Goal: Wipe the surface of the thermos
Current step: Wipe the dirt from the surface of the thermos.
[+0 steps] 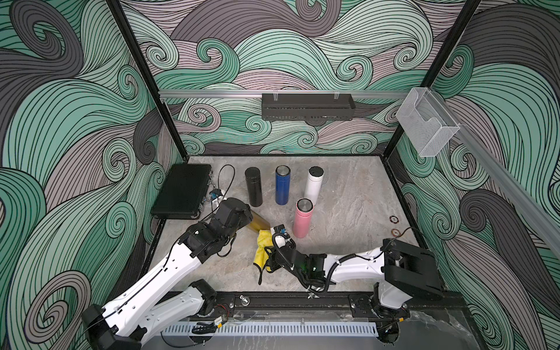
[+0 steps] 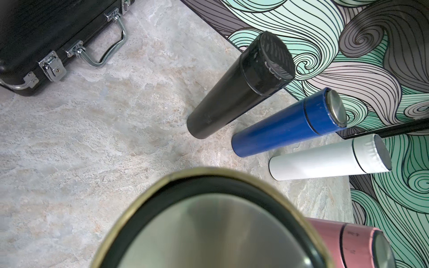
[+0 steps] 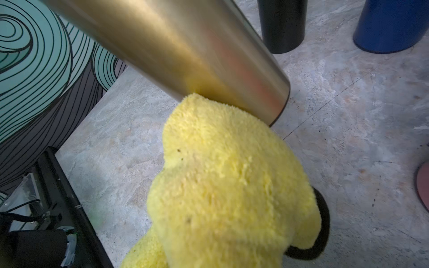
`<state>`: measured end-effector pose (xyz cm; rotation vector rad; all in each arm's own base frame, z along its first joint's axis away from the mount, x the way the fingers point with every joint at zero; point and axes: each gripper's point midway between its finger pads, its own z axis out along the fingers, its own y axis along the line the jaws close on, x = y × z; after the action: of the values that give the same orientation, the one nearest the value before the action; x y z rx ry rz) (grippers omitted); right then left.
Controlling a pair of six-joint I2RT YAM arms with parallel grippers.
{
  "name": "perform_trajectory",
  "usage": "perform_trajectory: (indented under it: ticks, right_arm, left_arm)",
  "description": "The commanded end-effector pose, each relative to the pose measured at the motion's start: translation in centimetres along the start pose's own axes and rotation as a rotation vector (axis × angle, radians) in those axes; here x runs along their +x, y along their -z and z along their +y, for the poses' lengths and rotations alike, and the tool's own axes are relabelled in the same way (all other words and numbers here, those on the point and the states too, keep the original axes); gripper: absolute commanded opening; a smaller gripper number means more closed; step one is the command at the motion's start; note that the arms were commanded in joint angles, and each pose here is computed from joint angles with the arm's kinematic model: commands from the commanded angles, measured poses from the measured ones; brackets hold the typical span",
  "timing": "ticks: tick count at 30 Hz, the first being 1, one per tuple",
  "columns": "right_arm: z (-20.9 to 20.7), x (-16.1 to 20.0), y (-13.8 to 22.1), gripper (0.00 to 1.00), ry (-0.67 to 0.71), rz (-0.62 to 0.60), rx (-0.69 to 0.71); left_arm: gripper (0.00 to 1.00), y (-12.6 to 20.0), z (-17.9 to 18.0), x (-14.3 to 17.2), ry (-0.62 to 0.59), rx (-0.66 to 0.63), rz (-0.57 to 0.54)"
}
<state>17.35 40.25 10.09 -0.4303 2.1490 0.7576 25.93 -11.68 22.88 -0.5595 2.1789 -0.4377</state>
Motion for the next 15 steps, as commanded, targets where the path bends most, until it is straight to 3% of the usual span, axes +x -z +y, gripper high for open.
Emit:
perform_trajectory:
  ticks: [1,9,15]
  right_arm:
    - [1.9,-3.4,0.6,0.00,-0.001,-0.075,-0.032]
    - [-0.1,-2.1,-0.6,0.00,-0.073,0.013,0.008]
    - [3.7,-3.6,3.9,0.00,-0.051,0.123,-0.168]
  left_arm:
    - [0.00,1.9,-3.0,-2.2,-0.054,0.145,-0.069]
    - [0.00,2.8,-2.8,-1.9,-0.208,0.174,-0.065]
    - [0.00,1.7,-2.4,-1.6,-0.301,0.143,-0.087]
